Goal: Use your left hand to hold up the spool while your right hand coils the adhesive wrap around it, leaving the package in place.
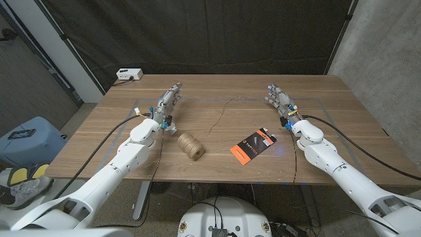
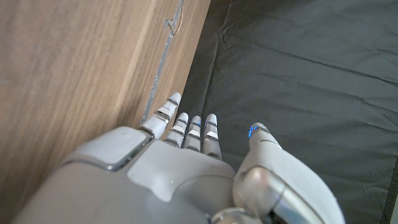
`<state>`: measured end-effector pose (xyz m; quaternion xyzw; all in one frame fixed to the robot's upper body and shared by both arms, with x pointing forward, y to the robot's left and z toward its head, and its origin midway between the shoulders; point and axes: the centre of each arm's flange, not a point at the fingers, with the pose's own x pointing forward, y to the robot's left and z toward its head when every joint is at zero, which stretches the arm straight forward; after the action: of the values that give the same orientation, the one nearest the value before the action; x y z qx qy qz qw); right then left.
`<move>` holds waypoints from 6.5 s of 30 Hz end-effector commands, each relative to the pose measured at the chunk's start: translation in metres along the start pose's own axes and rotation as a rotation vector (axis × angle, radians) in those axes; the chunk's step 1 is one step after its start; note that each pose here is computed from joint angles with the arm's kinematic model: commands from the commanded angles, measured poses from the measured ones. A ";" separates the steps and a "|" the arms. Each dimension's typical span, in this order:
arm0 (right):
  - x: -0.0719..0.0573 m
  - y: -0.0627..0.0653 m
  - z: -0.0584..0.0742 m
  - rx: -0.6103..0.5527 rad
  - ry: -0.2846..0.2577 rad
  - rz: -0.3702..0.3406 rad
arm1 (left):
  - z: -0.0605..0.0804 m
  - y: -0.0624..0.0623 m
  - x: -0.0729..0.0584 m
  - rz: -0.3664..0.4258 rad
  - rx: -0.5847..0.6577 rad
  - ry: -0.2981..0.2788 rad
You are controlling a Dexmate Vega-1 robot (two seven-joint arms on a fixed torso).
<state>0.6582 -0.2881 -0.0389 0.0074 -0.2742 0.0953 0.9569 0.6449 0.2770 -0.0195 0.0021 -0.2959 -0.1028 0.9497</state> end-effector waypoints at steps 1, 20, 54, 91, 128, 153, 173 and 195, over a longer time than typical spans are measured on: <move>0.002 -0.006 0.004 -0.005 -0.017 -0.014 | 0.010 -0.005 0.000 -0.026 0.048 -0.003; 0.013 0.000 0.011 -0.034 -0.043 -0.020 | 0.033 0.008 -0.014 -0.068 0.101 -0.034; 0.021 0.003 0.015 -0.048 -0.085 -0.103 | 0.079 0.014 -0.011 -0.343 0.322 -0.071; 0.025 -0.002 0.013 -0.072 -0.097 -0.186 | 0.119 0.000 -0.007 -0.584 0.599 -0.051; 0.029 -0.010 0.016 -0.126 -0.093 -0.238 | 0.157 -0.010 -0.016 -0.808 0.861 0.010; 0.032 -0.016 0.021 -0.171 -0.108 -0.268 | 0.168 -0.024 -0.019 -0.964 1.002 0.053; 0.024 -0.022 0.015 -0.172 -0.105 -0.312 | 0.179 -0.040 -0.022 -1.039 1.118 0.081; 0.028 -0.025 0.015 -0.186 -0.098 -0.317 | 0.185 -0.052 -0.045 -1.056 1.194 0.118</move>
<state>0.6757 -0.3081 -0.0101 -0.0298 -0.3266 -0.0820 0.9411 0.5043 0.2466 0.1094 0.6440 -0.2187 -0.3735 0.6308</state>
